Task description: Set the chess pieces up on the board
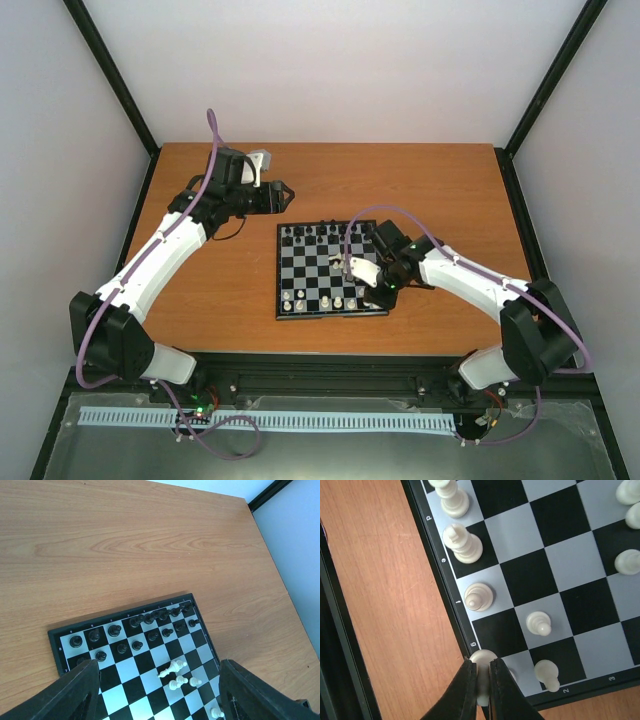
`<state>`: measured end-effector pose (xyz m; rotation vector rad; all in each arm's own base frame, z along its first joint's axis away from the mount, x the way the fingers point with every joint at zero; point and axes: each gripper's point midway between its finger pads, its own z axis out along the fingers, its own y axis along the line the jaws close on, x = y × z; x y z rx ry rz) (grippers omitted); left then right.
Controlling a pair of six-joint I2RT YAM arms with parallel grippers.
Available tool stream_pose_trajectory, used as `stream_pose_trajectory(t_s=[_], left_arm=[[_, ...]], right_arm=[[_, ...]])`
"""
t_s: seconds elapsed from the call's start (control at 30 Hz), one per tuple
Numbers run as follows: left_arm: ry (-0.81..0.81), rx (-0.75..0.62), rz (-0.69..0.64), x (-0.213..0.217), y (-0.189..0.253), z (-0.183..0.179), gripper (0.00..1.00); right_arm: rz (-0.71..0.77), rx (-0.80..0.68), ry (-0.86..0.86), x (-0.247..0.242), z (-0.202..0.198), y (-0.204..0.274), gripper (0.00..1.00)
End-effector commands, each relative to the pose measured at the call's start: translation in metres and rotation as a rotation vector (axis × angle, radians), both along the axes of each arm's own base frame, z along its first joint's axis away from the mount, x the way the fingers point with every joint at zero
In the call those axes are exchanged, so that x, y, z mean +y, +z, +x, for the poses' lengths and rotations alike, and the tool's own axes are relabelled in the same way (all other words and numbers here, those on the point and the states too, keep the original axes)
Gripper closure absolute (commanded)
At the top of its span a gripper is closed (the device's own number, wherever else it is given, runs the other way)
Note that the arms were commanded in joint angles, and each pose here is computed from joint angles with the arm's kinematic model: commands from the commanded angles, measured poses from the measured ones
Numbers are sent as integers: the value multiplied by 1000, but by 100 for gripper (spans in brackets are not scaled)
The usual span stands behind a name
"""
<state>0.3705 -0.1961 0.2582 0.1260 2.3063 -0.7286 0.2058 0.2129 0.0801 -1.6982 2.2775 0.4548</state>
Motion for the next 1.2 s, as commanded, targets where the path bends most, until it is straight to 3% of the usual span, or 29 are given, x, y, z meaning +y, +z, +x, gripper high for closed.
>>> stream_pose_trajectory(t_s=[0.0,0.8,1.07,1.17], left_arm=[[7,-39,-37,0,19,6,33],[0,-34,-47,-2,19,5,33],[-3,-33,-50,-2,19,5,33],[-4,-32,-49,-3,19,5,33]], right_arm=[[-13,-25,20,2,-1,-5,94],[-48,12,5,12,8,-32,93],[-46,8,-5,12,9,-30,85],[-31,2,-6,14,9,-20,77]])
